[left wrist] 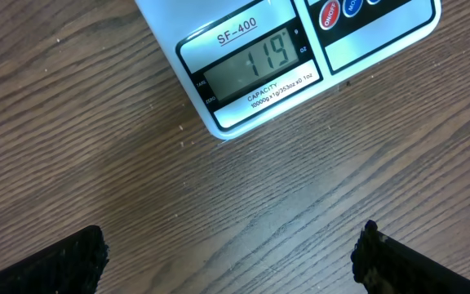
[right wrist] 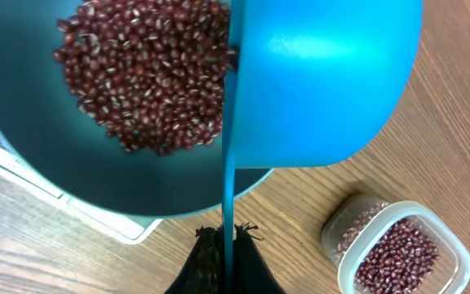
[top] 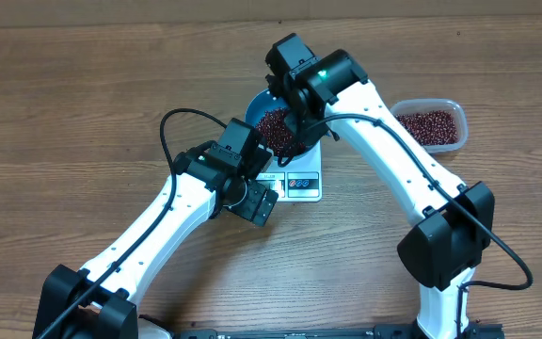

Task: Scoop item into bowl and weigh 150g on scale
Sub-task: 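Tilt the scoop to pour beans into the teal bowl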

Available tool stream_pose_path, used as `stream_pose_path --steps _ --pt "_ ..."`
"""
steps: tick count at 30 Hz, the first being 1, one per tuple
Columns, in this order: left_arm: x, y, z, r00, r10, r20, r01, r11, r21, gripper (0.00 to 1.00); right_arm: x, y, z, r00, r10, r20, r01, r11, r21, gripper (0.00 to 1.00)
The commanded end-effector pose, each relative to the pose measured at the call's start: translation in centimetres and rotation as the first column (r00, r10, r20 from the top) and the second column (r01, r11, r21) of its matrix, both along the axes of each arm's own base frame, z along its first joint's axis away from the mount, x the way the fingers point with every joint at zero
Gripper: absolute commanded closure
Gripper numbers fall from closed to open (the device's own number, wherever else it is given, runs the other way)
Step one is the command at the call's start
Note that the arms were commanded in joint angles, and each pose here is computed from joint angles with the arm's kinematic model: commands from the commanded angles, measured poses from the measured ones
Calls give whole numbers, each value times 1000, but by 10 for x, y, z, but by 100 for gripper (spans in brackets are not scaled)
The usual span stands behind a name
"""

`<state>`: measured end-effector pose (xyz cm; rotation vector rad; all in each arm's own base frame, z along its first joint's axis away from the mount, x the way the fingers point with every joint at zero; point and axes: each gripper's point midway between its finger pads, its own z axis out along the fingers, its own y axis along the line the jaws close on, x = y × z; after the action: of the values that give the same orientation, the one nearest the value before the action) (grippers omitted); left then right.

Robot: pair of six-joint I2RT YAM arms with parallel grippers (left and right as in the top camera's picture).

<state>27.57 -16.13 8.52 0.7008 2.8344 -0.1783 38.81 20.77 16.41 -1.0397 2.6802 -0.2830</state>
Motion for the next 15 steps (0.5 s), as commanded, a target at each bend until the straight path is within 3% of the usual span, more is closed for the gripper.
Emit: stream_pose_path --steps 1,15 --pt "3 2 6 1000 -12 26 12 1000 4 0 3 5 13 999 -6 48 6 1000 -3 96" --pt "3 2 6 1000 -12 26 12 1000 3 1 3 6 15 998 -6 61 7 1000 -12 96"
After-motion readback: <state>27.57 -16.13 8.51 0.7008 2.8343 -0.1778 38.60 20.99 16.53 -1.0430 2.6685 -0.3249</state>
